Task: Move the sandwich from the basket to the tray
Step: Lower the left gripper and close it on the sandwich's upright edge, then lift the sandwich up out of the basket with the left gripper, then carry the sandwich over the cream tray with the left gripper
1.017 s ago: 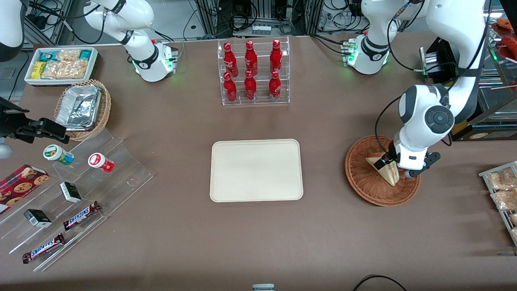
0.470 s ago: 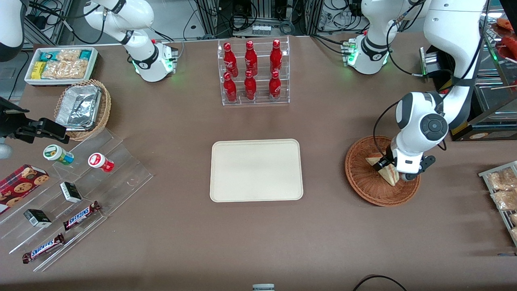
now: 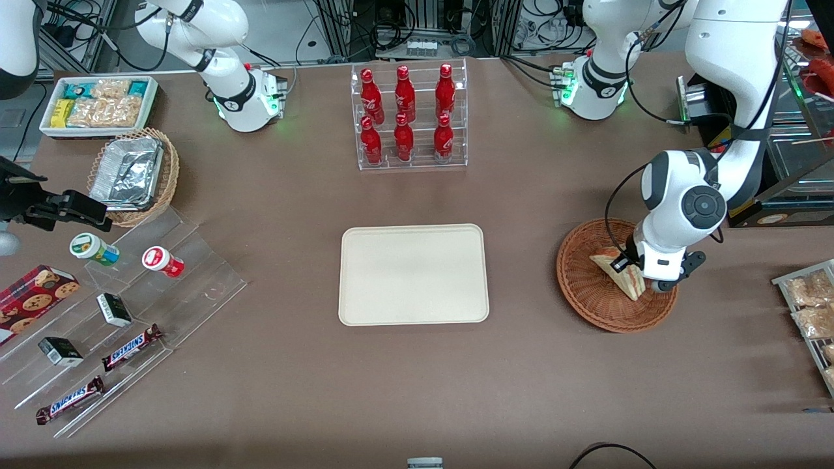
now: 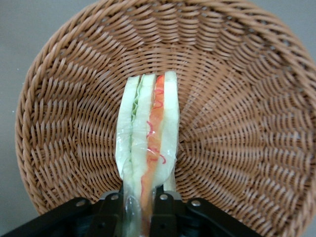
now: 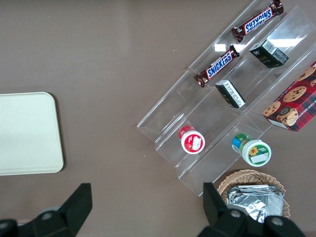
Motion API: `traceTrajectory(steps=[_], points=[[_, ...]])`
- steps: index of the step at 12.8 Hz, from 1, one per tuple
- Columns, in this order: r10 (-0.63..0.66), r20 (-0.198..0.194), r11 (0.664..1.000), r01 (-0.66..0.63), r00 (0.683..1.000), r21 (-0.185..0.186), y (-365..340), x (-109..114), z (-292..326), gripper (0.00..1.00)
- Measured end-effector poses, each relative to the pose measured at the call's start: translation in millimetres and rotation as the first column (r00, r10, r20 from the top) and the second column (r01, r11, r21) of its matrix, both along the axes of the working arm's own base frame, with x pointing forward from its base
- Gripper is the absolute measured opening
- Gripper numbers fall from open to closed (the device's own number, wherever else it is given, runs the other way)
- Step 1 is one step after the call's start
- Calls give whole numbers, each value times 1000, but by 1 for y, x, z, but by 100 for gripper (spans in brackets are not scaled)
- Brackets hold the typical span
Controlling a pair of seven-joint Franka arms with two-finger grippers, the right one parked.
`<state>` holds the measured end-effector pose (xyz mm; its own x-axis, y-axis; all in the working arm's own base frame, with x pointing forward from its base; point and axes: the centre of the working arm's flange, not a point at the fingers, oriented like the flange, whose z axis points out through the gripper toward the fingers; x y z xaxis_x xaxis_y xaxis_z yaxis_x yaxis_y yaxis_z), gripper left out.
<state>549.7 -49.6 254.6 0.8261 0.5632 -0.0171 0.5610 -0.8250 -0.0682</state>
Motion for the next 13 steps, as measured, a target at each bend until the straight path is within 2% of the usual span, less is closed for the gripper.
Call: traceTrajectory(steps=[3,5,7,9,13], points=[[-113,-44,993,114,993,22,-29,5,49,18],[-183,-58,982,185,981,27,-73,8,93,15],[-252,-55,967,254,966,31,-118,10,127,15],[-318,-37,947,319,947,31,-160,6,146,15],[-439,-39,898,440,898,23,-242,-9,133,15]])
